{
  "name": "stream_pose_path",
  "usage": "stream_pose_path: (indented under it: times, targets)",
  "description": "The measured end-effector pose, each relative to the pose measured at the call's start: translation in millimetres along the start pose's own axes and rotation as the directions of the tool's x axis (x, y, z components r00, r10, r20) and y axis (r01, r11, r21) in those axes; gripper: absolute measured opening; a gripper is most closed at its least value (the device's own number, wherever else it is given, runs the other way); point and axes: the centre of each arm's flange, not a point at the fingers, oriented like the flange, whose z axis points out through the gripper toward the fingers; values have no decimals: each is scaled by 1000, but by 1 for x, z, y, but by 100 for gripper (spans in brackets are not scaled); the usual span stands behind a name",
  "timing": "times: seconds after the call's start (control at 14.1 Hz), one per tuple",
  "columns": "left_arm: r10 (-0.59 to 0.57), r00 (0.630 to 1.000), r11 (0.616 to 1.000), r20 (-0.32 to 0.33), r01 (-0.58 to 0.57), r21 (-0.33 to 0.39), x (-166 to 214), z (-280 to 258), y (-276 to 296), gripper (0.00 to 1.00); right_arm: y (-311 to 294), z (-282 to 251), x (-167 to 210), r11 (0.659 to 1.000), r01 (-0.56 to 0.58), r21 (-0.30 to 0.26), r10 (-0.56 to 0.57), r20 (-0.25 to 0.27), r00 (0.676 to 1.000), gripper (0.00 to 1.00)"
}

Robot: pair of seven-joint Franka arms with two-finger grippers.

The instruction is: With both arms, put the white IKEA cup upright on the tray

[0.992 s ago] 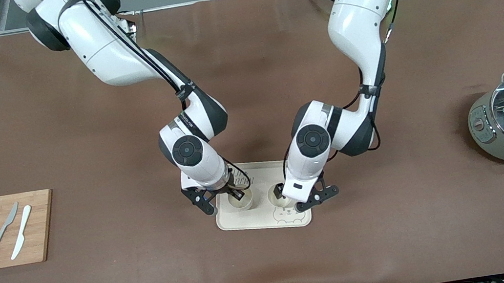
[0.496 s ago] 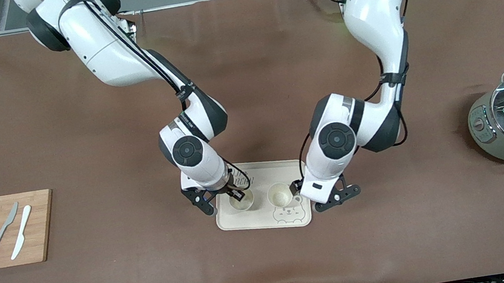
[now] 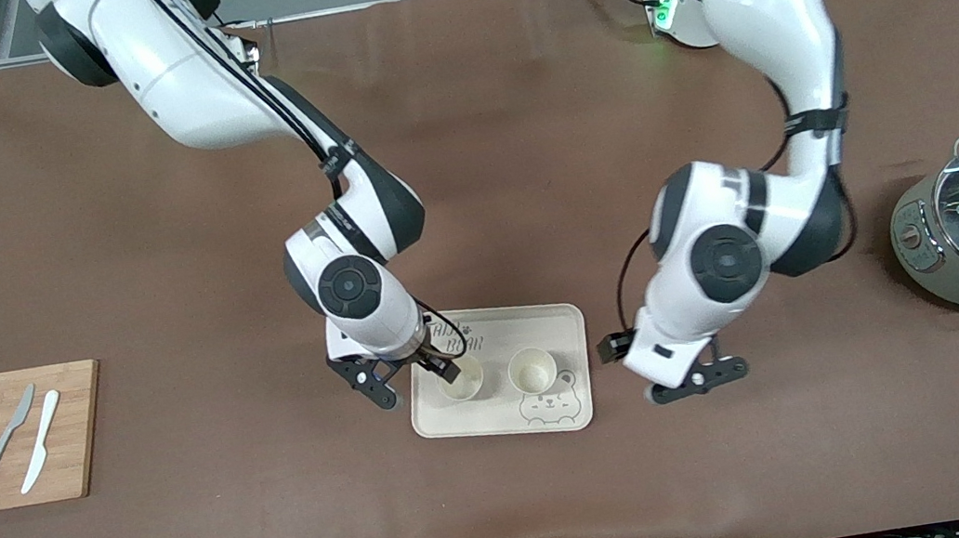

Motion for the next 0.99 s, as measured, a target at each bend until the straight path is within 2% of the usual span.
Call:
stream_pose_path:
  times: [0.14, 0.28, 0.43, 0.57, 0.78, 0.85, 0.99]
  targets:
    - [126, 991, 992, 36, -126, -7, 14, -38, -66, 100, 25, -70, 31, 999, 35, -35, -34, 23, 999, 100]
    - [213, 976, 977, 38, -212, -25, 25, -69, -130, 100, 72, -160, 70, 992, 120, -44, -116, 76, 990, 100]
    - [236, 971, 972, 31, -235, -30, 29, -82, -160, 100, 145, -246, 107, 968, 244, -63, -234, 128, 964, 100]
    - [236, 971, 972, 35, -235, -31, 30, -80, -163, 100, 223, -312, 144, 927, 371, -52, -359, 160, 919, 100]
    - [233, 972, 972, 20, -232, -31, 30, -88, -166, 100, 319, -360, 199, 862, 506, 3, -502, 140, 854, 100]
    - [232, 973, 972, 4, -232, -32, 28, -100, -166, 100, 342, -365, 215, 849, 528, 14, -524, 132, 841, 100]
    - [230, 973, 972, -32, -231, -33, 21, -131, -170, 100, 369, -366, 234, 844, 536, 23, -535, 128, 835, 100]
